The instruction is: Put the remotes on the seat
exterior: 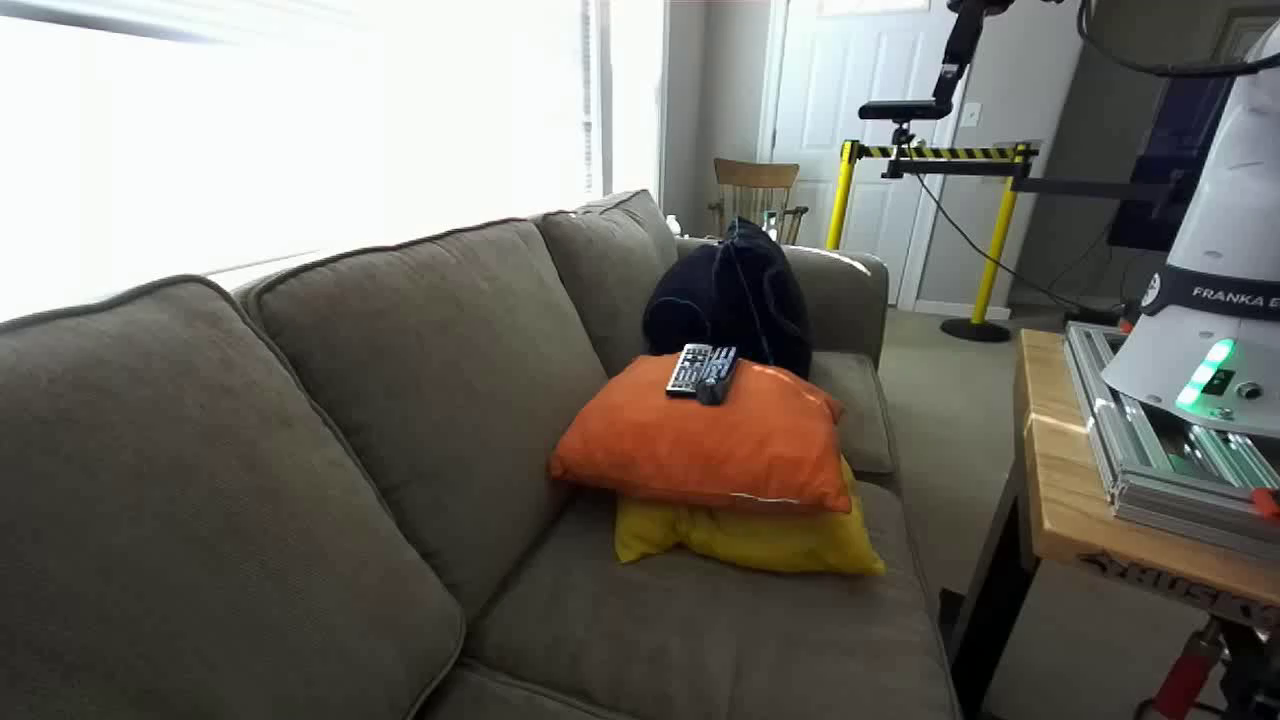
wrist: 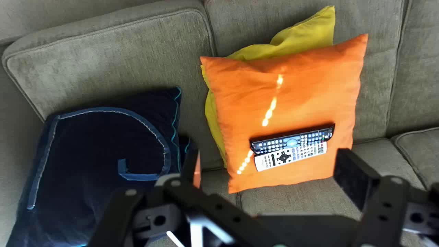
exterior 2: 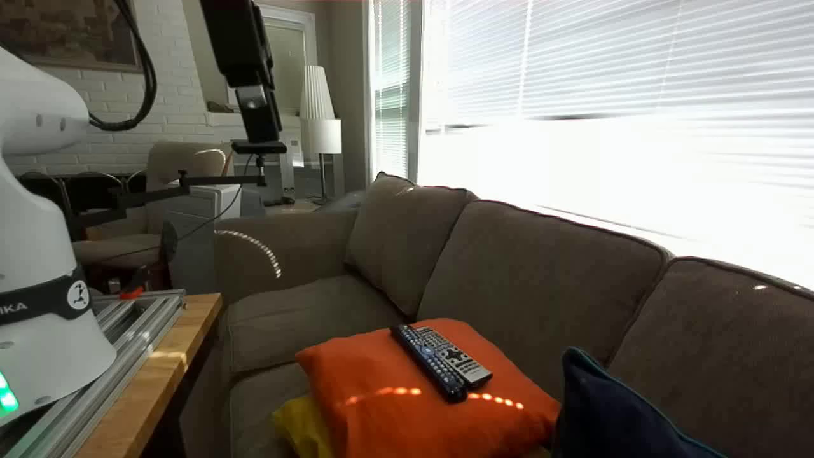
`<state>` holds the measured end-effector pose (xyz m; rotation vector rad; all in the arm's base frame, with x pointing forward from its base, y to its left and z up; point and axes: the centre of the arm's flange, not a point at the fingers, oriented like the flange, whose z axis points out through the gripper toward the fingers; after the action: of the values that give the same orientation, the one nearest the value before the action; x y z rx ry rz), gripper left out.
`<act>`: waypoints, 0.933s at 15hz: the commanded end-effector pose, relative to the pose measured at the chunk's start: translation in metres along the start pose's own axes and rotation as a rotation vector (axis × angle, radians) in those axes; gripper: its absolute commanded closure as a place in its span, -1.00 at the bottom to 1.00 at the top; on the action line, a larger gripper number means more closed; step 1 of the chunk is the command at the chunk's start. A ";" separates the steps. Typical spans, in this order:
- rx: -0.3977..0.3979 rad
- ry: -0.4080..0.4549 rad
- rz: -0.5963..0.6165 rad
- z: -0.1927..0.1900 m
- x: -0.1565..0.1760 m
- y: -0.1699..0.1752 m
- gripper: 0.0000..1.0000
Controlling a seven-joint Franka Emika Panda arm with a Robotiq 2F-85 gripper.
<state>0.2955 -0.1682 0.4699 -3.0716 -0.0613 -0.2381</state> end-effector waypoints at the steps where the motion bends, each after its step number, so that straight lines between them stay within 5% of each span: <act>1: 0.000 0.000 0.000 0.000 0.000 0.000 -1.00; 5: 0.000 0.000 0.000 0.000 0.000 0.000 -1.00; 14: -0.076 -0.031 -0.458 0.065 0.084 -0.041 -1.00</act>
<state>0.3443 -0.1287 0.4413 -3.0646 -0.6069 -0.2271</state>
